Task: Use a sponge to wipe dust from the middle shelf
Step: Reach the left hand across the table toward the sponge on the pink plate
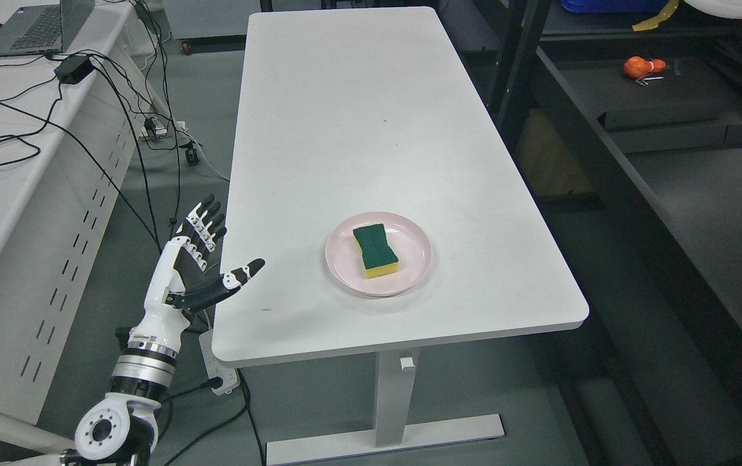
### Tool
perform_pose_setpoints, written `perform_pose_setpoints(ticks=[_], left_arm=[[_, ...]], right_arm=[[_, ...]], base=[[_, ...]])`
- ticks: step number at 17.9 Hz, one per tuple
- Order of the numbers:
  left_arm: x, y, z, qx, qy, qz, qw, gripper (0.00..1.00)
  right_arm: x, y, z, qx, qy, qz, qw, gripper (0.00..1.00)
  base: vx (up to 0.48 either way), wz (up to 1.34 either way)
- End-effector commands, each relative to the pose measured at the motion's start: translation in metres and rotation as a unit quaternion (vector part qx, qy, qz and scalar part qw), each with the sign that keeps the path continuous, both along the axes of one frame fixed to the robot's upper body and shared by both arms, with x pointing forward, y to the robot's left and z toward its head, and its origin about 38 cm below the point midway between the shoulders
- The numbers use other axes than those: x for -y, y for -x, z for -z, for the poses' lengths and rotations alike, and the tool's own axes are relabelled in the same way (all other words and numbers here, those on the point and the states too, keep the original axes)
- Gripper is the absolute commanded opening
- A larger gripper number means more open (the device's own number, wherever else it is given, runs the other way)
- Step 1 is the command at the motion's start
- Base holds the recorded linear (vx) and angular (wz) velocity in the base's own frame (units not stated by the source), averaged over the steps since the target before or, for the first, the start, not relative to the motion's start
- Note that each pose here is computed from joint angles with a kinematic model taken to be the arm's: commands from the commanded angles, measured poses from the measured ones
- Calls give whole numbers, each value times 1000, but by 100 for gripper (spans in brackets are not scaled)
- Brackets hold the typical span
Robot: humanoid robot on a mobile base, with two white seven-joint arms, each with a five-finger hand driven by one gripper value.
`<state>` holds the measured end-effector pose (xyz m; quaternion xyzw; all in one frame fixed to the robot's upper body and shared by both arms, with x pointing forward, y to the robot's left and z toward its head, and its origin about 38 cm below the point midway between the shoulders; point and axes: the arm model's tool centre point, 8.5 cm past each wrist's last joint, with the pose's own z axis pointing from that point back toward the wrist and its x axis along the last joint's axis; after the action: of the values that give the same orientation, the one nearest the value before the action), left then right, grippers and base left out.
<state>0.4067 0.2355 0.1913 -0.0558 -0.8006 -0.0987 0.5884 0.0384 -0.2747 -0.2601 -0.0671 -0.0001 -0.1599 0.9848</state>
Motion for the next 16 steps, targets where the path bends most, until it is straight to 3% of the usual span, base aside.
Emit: perform_pose_setpoints(ticks=[1, 8, 13, 16], left_arm=[[-33, -18, -21, 46, -200, -9, 979, 99], [-25, -25, -31, 107, -359, 1, 927, 99], [-40, -37, -62, 129, -522, 38, 842, 98], [-30, -58, -58, 123, -604, 54, 785, 98]], right_arm=[[13, -6, -1, 9, 11, 1, 1000, 100], [13, -6, -1, 9, 11, 0, 1000, 100], [13, -6, -1, 9, 11, 0, 1000, 100], [13, -6, -1, 9, 11, 0, 1000, 100]], base=[[0, 0], [0, 0], [0, 0], [0, 0]])
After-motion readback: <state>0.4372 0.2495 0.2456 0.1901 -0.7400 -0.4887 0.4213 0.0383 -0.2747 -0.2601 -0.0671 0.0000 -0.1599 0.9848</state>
